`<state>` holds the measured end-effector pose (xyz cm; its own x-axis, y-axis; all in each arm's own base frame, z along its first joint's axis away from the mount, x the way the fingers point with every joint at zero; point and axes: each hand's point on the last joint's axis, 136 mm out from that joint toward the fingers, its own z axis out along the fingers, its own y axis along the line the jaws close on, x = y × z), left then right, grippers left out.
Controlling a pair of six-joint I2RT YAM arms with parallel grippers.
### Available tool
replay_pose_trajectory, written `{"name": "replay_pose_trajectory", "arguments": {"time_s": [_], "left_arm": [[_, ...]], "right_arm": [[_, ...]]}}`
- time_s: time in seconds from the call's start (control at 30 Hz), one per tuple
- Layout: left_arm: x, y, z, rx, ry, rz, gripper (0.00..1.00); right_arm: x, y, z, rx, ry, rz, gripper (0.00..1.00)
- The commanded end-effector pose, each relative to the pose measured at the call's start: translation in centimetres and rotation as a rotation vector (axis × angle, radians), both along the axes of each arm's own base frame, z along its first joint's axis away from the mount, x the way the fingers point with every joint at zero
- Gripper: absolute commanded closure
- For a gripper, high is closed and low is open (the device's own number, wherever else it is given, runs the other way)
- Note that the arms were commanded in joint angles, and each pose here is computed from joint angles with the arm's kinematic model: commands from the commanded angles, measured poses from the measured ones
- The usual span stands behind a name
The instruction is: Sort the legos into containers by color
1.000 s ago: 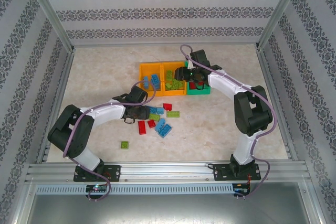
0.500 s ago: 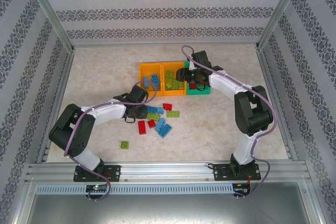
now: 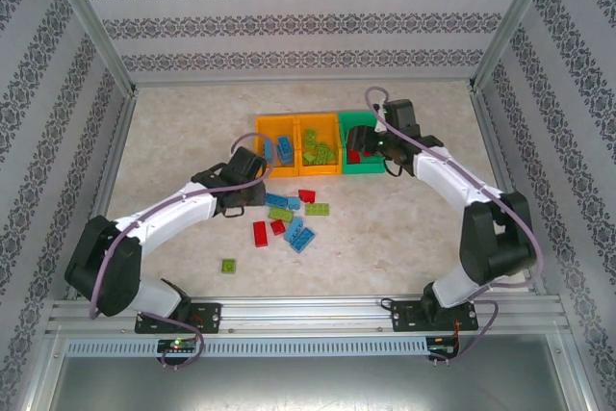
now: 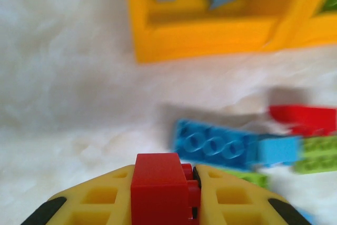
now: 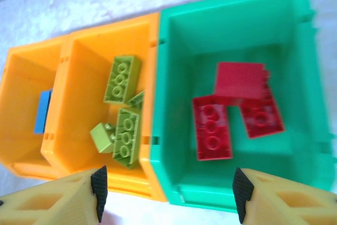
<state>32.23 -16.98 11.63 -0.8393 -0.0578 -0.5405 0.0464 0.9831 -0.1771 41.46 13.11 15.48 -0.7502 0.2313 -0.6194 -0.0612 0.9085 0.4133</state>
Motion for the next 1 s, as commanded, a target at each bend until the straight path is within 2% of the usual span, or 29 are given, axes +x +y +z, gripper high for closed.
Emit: {"name": "replay_pose_trajectory", "arguments": {"time_s": [0.0,0.17,0.23,0.33,0.43,0.77,0.97], "left_arm": [[2.3,-4.5,3.8,-0.131,-0.081,-0.078,0.79],[6.3,-12.7,6.7,-0.334,-0.101,-0.261,0.79],[8.3,-15.1,7.7,-0.370,-0.122,-0.318,0.79],[11.0,-18.1,7.9,-0.383,-0.103,-0.382,0.78],[12.8,-21.0,8.0,-0.452,-0.075,-0.435,0.78],[17.6,-25.8,5.6,-0.541,0.004,-0.422,0.75],[18.7,-25.6,3.6,-0.523,0.024,-0.359,0.57]], "right_arm": [[-0.7,-3.0,-0.6,-0.021,-0.006,-0.094,0.30],[-2.6,-4.6,-2.2,-0.012,0.025,-0.136,0.23],[-3.4,-4.6,-2.8,-0.012,0.039,-0.137,0.19],[-4.4,-4.5,-3.4,0.003,0.052,-0.127,0.14],[-5.5,-4.9,-4.2,0.002,0.061,-0.144,0.10],[-7.6,-5.4,-5.9,0.000,0.072,-0.165,0.08],[-7.7,-5.2,-5.7,0.018,0.067,-0.160,0.08]]}}
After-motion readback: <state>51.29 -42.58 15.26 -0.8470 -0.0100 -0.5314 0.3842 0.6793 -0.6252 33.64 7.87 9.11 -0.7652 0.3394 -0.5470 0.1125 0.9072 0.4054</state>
